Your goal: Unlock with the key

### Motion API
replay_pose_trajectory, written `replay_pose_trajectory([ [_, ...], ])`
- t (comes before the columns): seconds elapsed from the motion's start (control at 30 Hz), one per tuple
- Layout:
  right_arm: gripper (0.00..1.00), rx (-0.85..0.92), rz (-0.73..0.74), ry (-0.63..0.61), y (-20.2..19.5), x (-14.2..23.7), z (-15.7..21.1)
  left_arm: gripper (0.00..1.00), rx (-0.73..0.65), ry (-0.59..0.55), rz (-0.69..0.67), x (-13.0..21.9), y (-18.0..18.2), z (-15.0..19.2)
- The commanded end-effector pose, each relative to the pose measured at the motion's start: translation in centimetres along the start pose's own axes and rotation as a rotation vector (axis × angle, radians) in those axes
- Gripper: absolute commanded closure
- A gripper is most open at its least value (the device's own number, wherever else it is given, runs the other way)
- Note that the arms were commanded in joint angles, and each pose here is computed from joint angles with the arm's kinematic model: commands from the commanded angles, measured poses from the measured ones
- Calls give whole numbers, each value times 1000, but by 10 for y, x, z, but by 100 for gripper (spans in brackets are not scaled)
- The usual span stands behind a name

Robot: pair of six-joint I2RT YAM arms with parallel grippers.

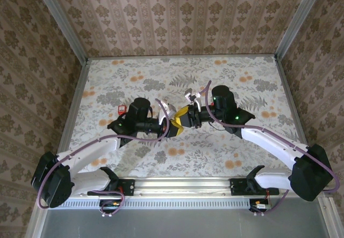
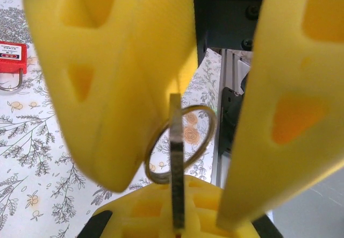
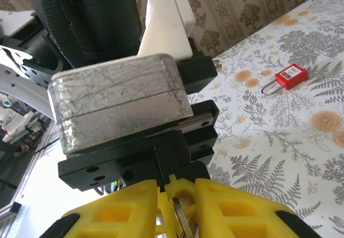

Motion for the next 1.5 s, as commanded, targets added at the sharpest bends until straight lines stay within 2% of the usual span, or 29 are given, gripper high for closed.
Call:
replay_pose_trajectory([
  [0.0, 80, 31, -46, -2, 11, 0, -9, 100, -13, -30, 33, 2, -7, -12],
  [0.33, 94, 32, -48, -1, 16, 1, -11, 100, -22, -38, 27, 5, -8, -15],
  [0.47, 96, 30, -15, -24, 15, 4, -15, 100, -29, -52, 3, 6, -5, -16],
  [0.5, 96, 29, 4, -29, 13, 5, -16, 96, -29, -54, -5, 7, -4, -16],
  [0.57, 97, 33, 66, -40, 7, 9, -18, 81, -34, -66, -38, 10, 0, -16],
  [0.63, 98, 41, 126, -46, 1, 13, -20, 61, -38, -84, -89, 14, 6, -16],
  [0.7, 98, 48, 190, -62, -6, 20, -25, 50, -45, -108, -141, 20, 11, -16],
  [0.73, 98, 47, 217, -72, -10, 23, -27, 44, -46, -126, -195, 23, 17, -17],
  [0.8, 99, 48, 267, -90, -16, 31, -35, 42, -49, -147, -262, 31, 24, -15],
  [0.93, 99, 53, 341, -131, -27, 45, -50, 32, -29, -200, -415, 49, 39, -15],
  [1.2, 100, 21, 447, -191, -49, 60, -63, 30, 55, -307, -661, 86, 64, -19],
  [1.27, 100, 6, 473, -201, -53, 62, -63, 25, 93, -337, -797, 106, 78, -18],
  [1.33, 100, -9, 490, -207, -56, 63, -61, 13, 153, -370, -955, 131, 95, -16],
  [1.43, 99, -31, 499, -212, -57, 64, -54, 12, 293, -362, -1184, 171, 124, -6],
  [1.47, 99, -37, 498, -215, -57, 64, -52, 4, 358, -343, -1262, 185, 135, 1],
])
Point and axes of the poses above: each hand's point on the last joint's axis, 136 mm out from that joint toward the fingers, its own x axis back along the fingers, its own y axis along the line the jaws close on, z = x × y, the point moved 2 cm from there along x, back along the fingers, and after that the axes turned 7 degrees about x, right-handed, at the moved point
